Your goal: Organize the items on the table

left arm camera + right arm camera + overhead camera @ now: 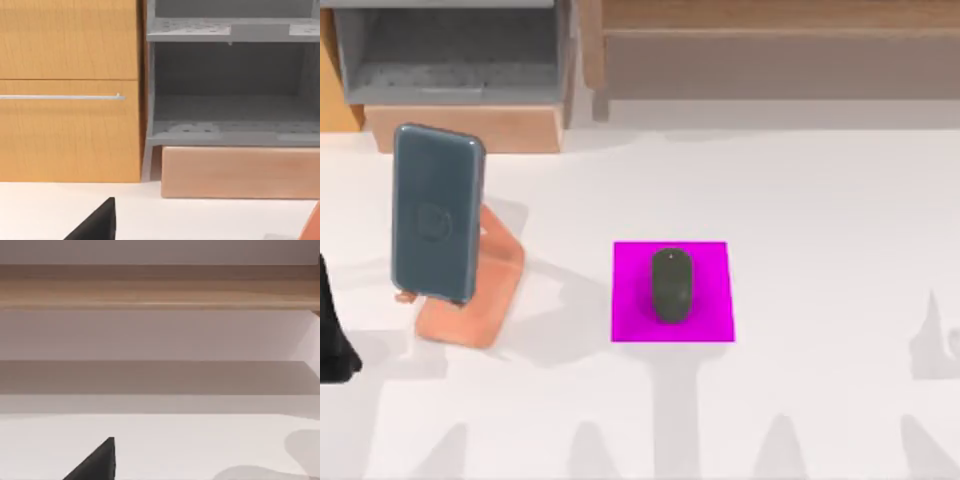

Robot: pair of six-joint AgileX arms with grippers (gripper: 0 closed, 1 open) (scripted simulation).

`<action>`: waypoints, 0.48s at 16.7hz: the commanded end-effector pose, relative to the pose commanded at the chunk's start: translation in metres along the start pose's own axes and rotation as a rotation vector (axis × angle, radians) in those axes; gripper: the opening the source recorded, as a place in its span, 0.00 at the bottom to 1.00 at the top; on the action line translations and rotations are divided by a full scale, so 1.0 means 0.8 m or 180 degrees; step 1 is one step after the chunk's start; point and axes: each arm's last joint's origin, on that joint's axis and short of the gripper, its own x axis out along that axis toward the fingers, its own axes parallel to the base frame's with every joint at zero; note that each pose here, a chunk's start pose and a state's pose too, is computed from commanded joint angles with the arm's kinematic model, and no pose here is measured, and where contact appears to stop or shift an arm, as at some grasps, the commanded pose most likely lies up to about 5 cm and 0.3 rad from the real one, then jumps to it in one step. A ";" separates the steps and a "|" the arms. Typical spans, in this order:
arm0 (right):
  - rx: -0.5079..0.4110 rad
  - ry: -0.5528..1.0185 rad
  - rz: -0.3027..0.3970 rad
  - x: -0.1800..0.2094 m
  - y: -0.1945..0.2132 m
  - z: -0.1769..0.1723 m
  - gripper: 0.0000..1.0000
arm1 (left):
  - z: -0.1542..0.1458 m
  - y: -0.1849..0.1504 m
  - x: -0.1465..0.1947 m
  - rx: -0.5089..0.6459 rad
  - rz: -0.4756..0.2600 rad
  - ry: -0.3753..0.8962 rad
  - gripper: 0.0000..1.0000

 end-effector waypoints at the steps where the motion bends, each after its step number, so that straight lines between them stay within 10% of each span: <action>1: -0.0003 0.0051 -0.0023 0.003 -0.002 -0.001 1.00 | 0.000 0.000 0.000 0.0000 0.0000 0.0000 1.00; 8: 0.0100 0.0716 -0.0244 0.031 -0.034 -0.031 1.00 | 0.000 0.000 0.000 0.0000 0.0000 0.0000 1.00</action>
